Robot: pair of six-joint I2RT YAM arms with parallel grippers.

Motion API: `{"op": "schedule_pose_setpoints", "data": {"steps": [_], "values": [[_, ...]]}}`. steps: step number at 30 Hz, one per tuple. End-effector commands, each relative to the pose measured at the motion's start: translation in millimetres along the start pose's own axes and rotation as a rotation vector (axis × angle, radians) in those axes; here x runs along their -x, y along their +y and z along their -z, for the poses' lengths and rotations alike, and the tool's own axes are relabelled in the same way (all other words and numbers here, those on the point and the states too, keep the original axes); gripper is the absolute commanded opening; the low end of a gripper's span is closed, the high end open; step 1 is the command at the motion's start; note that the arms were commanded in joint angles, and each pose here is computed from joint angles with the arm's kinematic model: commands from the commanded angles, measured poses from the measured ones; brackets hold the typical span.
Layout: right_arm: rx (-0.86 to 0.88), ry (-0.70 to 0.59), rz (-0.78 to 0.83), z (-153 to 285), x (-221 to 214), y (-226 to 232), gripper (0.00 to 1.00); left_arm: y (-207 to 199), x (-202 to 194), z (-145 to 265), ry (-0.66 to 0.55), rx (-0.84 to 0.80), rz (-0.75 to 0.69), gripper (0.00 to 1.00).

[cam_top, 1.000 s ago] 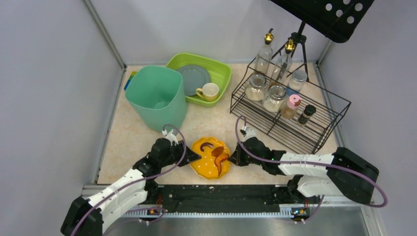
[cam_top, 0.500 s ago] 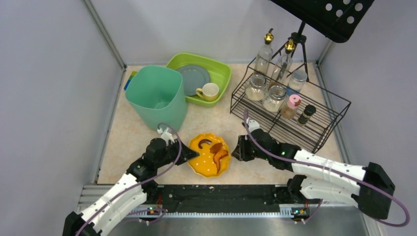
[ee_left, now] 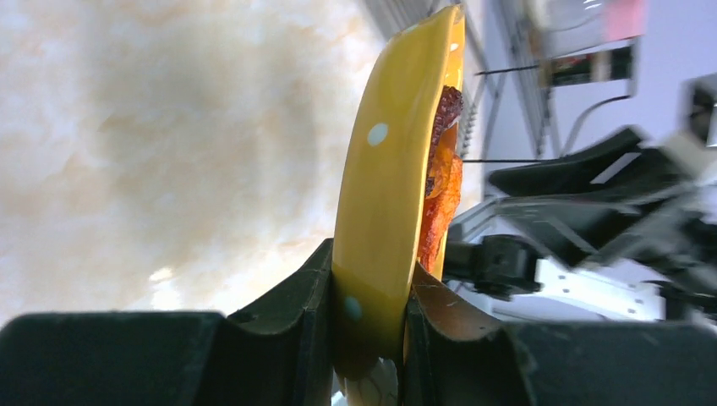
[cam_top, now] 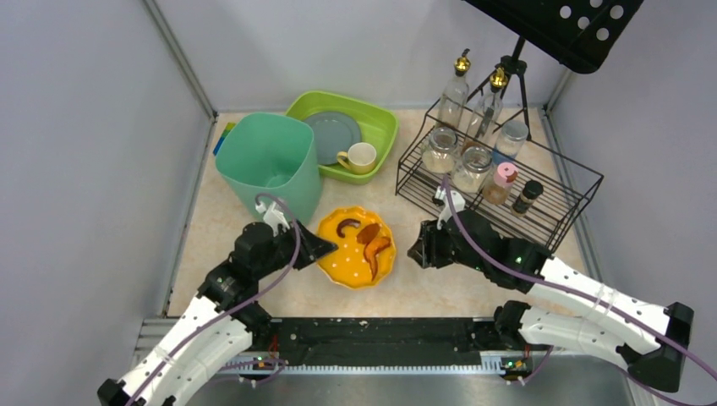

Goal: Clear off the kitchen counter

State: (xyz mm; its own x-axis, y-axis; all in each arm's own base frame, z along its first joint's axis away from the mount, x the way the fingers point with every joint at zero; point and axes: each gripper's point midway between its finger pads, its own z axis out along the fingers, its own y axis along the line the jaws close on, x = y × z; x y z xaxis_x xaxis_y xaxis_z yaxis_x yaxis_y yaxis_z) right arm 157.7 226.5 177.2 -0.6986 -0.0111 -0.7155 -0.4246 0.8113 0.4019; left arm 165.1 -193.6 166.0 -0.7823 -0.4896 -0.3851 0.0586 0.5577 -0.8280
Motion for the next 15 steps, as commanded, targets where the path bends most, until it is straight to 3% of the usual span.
{"op": "schedule_pose_setpoints", "data": {"steps": [1, 15], "values": [[-0.009, 0.000, 0.013, 3, 1, -2, 0.44, -125, 61, 47, -0.181, -0.318, -0.066, 0.00], [0.095, 0.045, -0.019, -23, -25, 10, 0.42, -214, 145, 78, -0.366, -0.278, -0.111, 0.00]]}}
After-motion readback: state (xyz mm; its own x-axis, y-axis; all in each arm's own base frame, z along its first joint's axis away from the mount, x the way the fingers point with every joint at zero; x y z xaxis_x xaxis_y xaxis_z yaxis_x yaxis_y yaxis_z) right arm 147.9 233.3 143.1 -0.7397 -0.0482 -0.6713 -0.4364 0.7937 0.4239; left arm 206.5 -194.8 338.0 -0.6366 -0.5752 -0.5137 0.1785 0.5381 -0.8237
